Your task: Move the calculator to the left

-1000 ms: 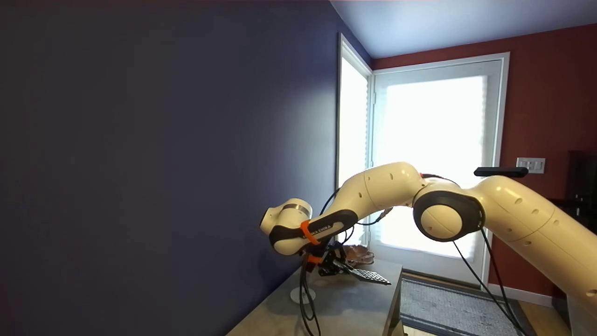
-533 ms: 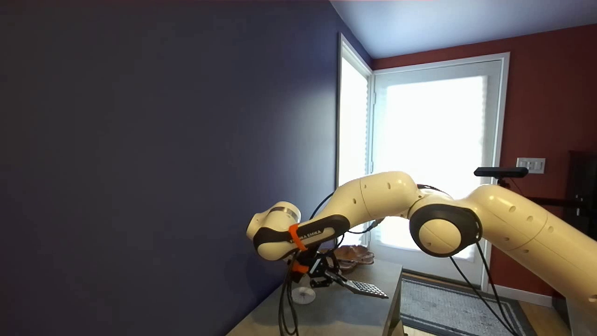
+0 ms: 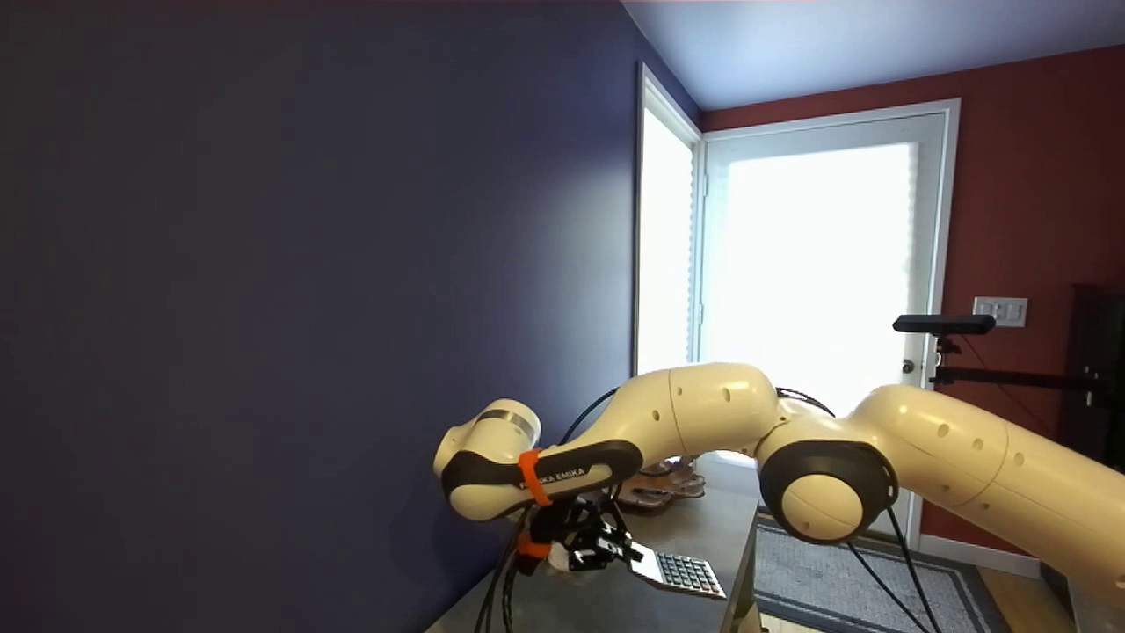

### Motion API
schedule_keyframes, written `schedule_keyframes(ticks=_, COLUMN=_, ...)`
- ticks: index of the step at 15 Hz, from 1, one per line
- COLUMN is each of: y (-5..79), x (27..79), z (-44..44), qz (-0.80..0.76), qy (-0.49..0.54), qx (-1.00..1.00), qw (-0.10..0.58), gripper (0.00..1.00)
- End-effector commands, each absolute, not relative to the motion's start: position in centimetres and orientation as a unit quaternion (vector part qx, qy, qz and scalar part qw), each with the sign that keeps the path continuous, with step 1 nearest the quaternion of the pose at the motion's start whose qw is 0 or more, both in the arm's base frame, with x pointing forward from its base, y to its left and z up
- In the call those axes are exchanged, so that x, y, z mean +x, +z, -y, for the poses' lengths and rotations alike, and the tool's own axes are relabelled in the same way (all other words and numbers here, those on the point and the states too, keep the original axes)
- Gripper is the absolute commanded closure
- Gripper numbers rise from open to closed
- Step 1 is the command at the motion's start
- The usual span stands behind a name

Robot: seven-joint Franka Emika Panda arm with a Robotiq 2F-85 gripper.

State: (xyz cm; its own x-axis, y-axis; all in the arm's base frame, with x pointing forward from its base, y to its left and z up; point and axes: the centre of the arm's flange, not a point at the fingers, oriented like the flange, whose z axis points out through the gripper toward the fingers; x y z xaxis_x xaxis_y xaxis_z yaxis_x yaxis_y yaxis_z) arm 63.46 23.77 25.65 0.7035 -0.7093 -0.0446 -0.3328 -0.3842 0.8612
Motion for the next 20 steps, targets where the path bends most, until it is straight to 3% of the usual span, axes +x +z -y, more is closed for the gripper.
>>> schedule_keyframes(ticks=1, y=25.4, x=63.4, z=-23.8, qz=0.323, qy=-0.209, qx=0.805, qw=0.452, gripper=0.86)
schedule_keyframes(ticks=4, y=25.4, x=63.5, z=-23.6, qz=0.324, qy=-0.21, qx=0.804, qw=0.452, gripper=0.86)
schedule_keyframes(ticks=5, y=25.4, x=63.5, z=-23.5, qz=0.324, qy=-0.21, qx=0.804, qw=0.452, gripper=0.96)
schedule_keyframes(ticks=20, y=23.1, x=67.7, z=-28.0, qz=0.367, qy=-0.072, qx=0.847, qw=0.377, gripper=0.96)
